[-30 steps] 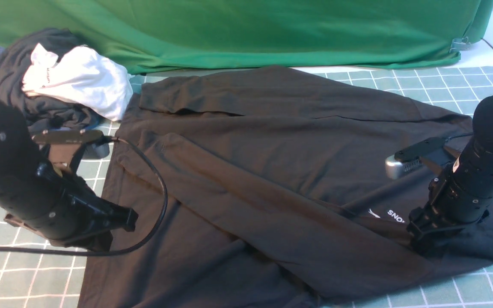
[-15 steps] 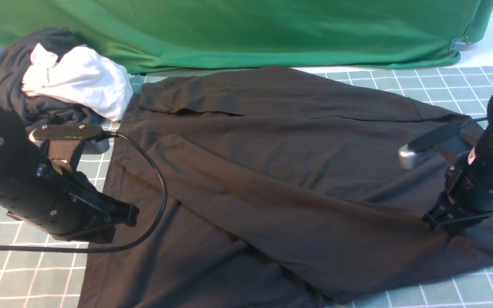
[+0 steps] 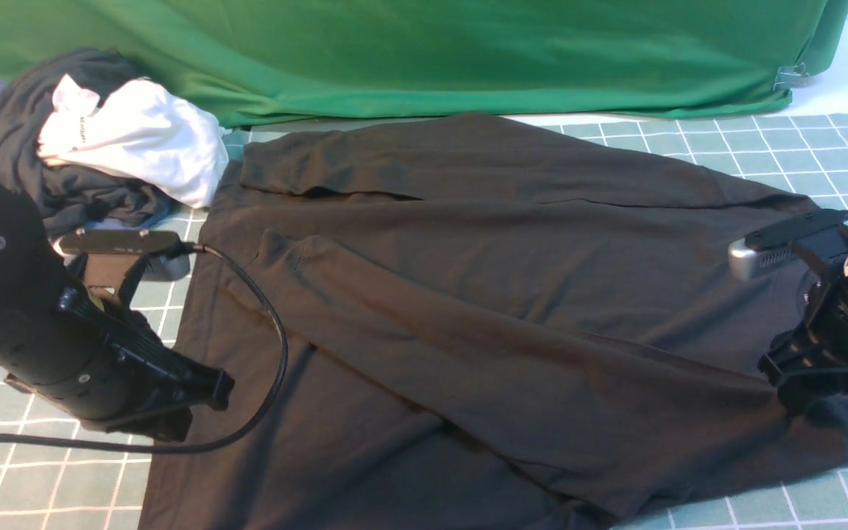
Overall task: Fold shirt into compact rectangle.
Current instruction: 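Grab the top left corner of the dark shirt with the left gripper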
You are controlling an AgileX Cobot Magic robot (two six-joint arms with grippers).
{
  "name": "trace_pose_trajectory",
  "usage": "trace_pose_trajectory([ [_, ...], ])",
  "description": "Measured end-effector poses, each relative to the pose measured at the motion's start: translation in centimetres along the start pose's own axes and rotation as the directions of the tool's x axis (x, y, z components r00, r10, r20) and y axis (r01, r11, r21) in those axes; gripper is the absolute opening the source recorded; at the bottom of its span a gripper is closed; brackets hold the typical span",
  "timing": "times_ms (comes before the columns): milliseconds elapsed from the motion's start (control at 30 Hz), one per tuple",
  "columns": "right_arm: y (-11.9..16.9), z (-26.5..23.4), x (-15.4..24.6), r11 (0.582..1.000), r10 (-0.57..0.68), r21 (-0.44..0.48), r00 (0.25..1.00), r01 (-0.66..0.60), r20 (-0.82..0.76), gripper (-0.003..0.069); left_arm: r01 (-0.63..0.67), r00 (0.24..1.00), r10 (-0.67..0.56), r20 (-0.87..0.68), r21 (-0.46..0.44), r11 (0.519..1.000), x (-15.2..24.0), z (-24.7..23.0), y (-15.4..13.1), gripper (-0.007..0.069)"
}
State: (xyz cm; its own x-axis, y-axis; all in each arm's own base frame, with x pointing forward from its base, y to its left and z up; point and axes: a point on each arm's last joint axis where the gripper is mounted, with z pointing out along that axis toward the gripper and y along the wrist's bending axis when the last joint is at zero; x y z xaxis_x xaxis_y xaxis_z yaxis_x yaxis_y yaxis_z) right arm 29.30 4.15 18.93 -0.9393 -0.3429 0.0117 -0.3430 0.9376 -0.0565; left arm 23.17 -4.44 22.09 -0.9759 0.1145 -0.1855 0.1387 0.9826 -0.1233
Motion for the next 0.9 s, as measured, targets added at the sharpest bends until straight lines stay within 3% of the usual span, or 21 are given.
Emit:
trace_pose_trajectory([
  [67, 0.2, -1.2, 0.7, 1.000, 0.014, -0.013, 1.000, -0.014, -0.024, 0.0547, -0.010, 1.000, 0.010, -0.016, 0.001, 1.000, 0.1, 0.0, 0.0, 0.0011],
  [167, 1.2, -2.6, 1.5, 0.999, 0.007, -0.045, 1.000, -0.008, -0.019, 0.0527, -0.010, 1.000, 0.010, -0.023, 0.002, 1.000, 0.2, 0.0, 0.0, 0.0011],
  [267, 5.7, -4.6, 3.4, 0.984, -0.101, -0.142, 0.993, 0.109, 0.064, 0.0446, -0.008, 1.000, 0.008, -0.024, 0.005, 1.000, 0.2, 0.0, 0.0, 0.0011],
  [367, 9.2, -4.7, 4.8, 0.958, -0.210, -0.175, 0.972, 0.227, 0.109, 0.0426, -0.008, 1.000, 0.008, -0.024, 0.005, 1.000, 0.2, 0.0, 0.0, 0.0011],
  [467, 13.5, -3.8, 5.8, 0.906, -0.368, -0.143, 0.907, 0.399, 0.203, 0.0447, -0.008, 1.000, 0.008, -0.023, 0.004, 1.000, 0.2, 0.0, 0.0, 0.0011],
  [600, 16.9, -2.8, 6.0, 0.829, -0.526, -0.046, 0.805, 0.558, 0.275, 0.0504, -0.008, 1.000, 0.008, -0.016, 0.004, 1.000, 0.1, 0.0, 0.0, 0.0011],
  [900, 18.2, 0.9, 4.3, 0.776, -0.624, 0.059, 0.751, 0.628, 0.216, 0.0525, -0.007, 1.000, 0.007, 0.011, 0.002, 1.000, -0.1, 0.0, 0.0, 0.0011],
])
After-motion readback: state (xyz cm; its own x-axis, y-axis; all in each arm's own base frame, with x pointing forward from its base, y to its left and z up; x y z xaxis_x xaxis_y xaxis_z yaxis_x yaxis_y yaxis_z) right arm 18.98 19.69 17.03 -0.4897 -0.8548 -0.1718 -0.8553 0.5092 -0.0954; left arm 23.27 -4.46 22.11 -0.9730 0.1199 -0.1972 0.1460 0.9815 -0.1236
